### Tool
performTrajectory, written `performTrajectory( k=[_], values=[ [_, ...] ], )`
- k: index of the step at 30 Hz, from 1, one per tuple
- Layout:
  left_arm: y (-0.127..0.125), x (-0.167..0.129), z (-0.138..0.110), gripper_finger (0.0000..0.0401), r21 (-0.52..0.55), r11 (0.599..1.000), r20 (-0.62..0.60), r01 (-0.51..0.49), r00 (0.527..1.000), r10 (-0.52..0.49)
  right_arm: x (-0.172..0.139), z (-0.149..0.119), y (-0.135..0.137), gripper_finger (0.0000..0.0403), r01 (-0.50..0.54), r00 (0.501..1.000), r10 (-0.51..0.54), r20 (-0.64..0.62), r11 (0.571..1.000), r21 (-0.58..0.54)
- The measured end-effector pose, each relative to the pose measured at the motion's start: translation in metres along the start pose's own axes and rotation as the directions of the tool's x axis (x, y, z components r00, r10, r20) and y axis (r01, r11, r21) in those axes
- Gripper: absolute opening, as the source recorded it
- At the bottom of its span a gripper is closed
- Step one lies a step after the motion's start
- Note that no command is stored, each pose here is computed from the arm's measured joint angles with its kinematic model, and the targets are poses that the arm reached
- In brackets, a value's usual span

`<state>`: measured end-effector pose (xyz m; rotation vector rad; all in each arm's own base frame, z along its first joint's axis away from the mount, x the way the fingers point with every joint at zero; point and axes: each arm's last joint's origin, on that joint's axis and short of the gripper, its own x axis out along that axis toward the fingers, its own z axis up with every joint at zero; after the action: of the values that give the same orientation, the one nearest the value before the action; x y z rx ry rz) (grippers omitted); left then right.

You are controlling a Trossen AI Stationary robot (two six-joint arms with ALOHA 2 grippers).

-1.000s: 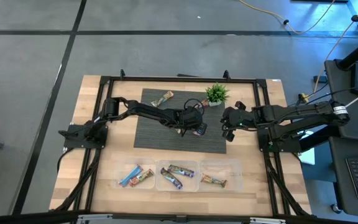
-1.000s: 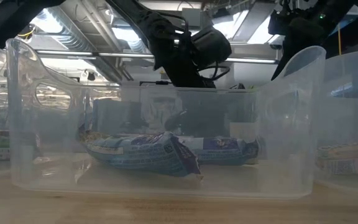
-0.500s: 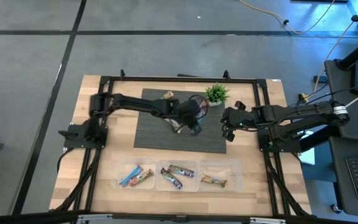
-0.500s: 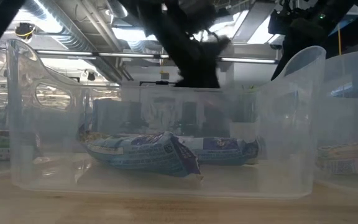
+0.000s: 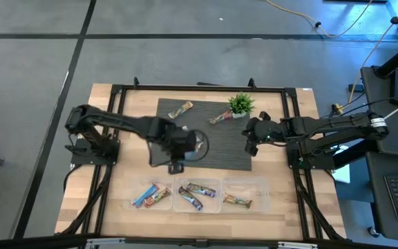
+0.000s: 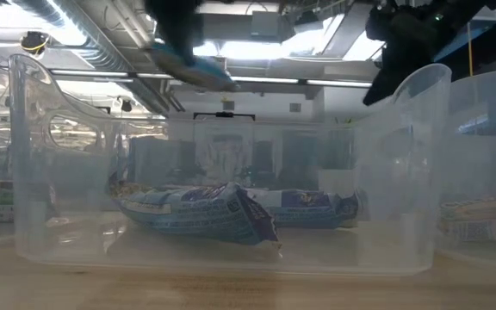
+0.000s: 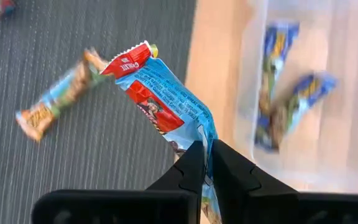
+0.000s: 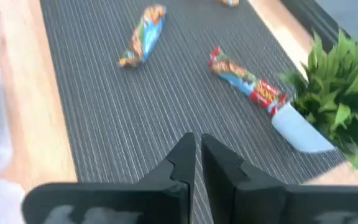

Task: Pick and place Granola Bars by type
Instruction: Put the red granola bar into the left transparent bin

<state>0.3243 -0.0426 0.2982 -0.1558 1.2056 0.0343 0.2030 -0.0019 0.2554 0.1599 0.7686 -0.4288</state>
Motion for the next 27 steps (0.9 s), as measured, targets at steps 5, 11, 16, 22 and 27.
performTrajectory(
  k=[5, 11, 16, 22, 27],
  values=[
    [-0.029, -0.001, -0.021, 0.0019, 0.019, 0.998, -0.089, -0.066, 0.994, 0.067, -0.001, 0.010, 0.003, 0.0032, -0.042, 0.994, 0.032, 0.101, 0.995, 0.094],
    [-0.058, -0.009, -0.044, 0.0019, 0.102, 0.990, -0.136, -0.093, 0.985, 0.107, -0.003, 0.023, 0.007, 0.0032, -0.104, 0.972, 0.069, 0.225, 0.984, 0.148],
    [-0.076, -0.014, -0.083, 0.0019, 0.095, 0.992, -0.068, -0.086, 0.993, 0.093, -0.004, 0.028, 0.009, 0.0032, -0.153, 0.956, 0.086, 0.280, 0.961, 0.228],
    [-0.086, -0.007, -0.128, 0.0019, 0.097, 0.995, 0.029, 0.019, 0.999, -0.022, -0.006, 0.033, 0.009, 0.0032, -0.175, 0.941, 0.080, 0.327, 0.947, 0.270],
    [-0.095, 0.013, -0.148, 0.0020, 0.143, 0.985, 0.078, 0.093, 0.991, -0.105, -0.008, 0.038, 0.009, 0.0032, -0.171, 0.923, 0.050, 0.381, 0.942, 0.290]
  ],
)
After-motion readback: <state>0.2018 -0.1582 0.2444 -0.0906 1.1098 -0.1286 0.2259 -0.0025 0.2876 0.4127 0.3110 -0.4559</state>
